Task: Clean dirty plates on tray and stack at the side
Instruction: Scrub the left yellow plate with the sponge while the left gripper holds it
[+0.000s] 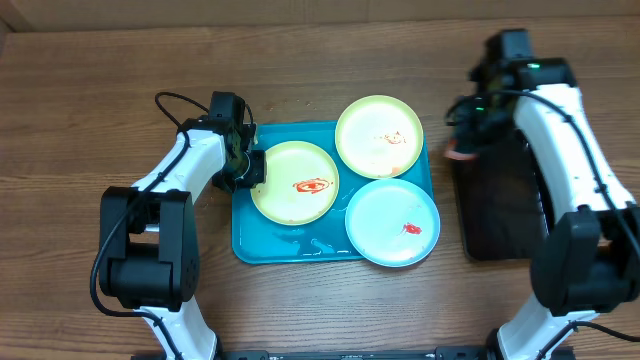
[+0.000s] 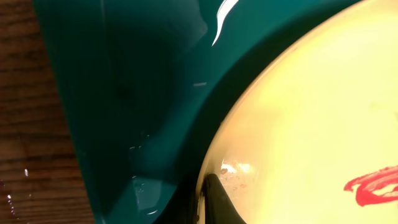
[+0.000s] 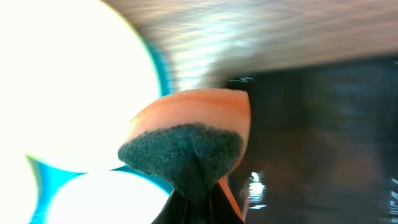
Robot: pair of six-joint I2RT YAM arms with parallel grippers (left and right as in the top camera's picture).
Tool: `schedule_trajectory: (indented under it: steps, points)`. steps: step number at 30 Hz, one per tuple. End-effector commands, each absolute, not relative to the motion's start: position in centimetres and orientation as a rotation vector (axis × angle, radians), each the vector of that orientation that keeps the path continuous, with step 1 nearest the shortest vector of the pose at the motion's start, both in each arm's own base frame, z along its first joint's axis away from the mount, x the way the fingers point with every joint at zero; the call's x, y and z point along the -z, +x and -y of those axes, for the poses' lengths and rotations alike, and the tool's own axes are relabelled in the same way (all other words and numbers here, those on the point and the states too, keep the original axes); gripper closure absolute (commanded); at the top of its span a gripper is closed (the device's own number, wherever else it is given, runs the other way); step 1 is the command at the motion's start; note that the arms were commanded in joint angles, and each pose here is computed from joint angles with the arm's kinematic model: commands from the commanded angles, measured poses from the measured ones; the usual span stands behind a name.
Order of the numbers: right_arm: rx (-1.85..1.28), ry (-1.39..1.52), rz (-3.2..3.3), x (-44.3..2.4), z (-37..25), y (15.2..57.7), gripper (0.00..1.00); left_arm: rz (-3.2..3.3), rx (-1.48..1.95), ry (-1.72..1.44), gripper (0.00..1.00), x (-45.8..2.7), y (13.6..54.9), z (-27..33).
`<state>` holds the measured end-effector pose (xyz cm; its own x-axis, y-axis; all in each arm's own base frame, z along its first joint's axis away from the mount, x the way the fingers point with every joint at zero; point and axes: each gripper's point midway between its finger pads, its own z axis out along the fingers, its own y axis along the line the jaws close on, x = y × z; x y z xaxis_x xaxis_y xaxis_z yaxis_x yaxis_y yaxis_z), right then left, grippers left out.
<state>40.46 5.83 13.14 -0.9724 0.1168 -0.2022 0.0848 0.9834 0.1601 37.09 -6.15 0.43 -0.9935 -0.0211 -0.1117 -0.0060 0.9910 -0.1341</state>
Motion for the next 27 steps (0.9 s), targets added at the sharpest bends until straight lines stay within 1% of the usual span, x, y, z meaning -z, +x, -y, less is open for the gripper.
schedule_trajectory:
  steps: [1, 6, 9, 11, 13, 16, 23, 27]
  points:
    - [-0.472, 0.082, -2.791, -17.5, -14.8, 40.9, 0.96, -3.107, 0.224, -0.01, 0.96, 2.5, 35.1, 6.6]
    - [-0.569, -0.01, -2.745, -17.6, -22.3, 40.4, 0.96, -3.107, 0.24, -0.01, 0.96, 2.4, 35.1, 6.7]
    - [-0.597, -0.07, -2.757, -16.1, -25.6, 39.9, 0.96, -3.106, 0.24, -0.011, 0.96, 2.4, 35.2, 6.7]
    - [-0.594, -0.135, -2.792, -13.8, -28.0, 39.3, 0.96, -3.106, 0.24, -0.011, 0.96, 2.4, 35.2, 6.7]
    - [-0.589, -0.156, -2.811, -12.5, -28.9, 39.0, 0.96, -3.106, 0.24, -0.011, 0.96, 2.4, 35.2, 6.7]
    - [-0.533, -0.153, -2.867, -9.3, -29.9, 38.6, 0.96, -3.106, 0.24, -0.017, 0.96, 2.4, 35.2, 6.7]
    - [-0.374, -0.086, -2.965, -4.0, -29.1, 38.2, 0.96, -3.106, 0.24, -0.022, 0.96, 2.4, 35.2, 6.7]
    - [-0.349, -0.026, -3.031, -1.3, -29.0, 37.7, 0.96, -3.106, 0.241, -0.022, 0.96, 2.4, 35.2, 6.7]
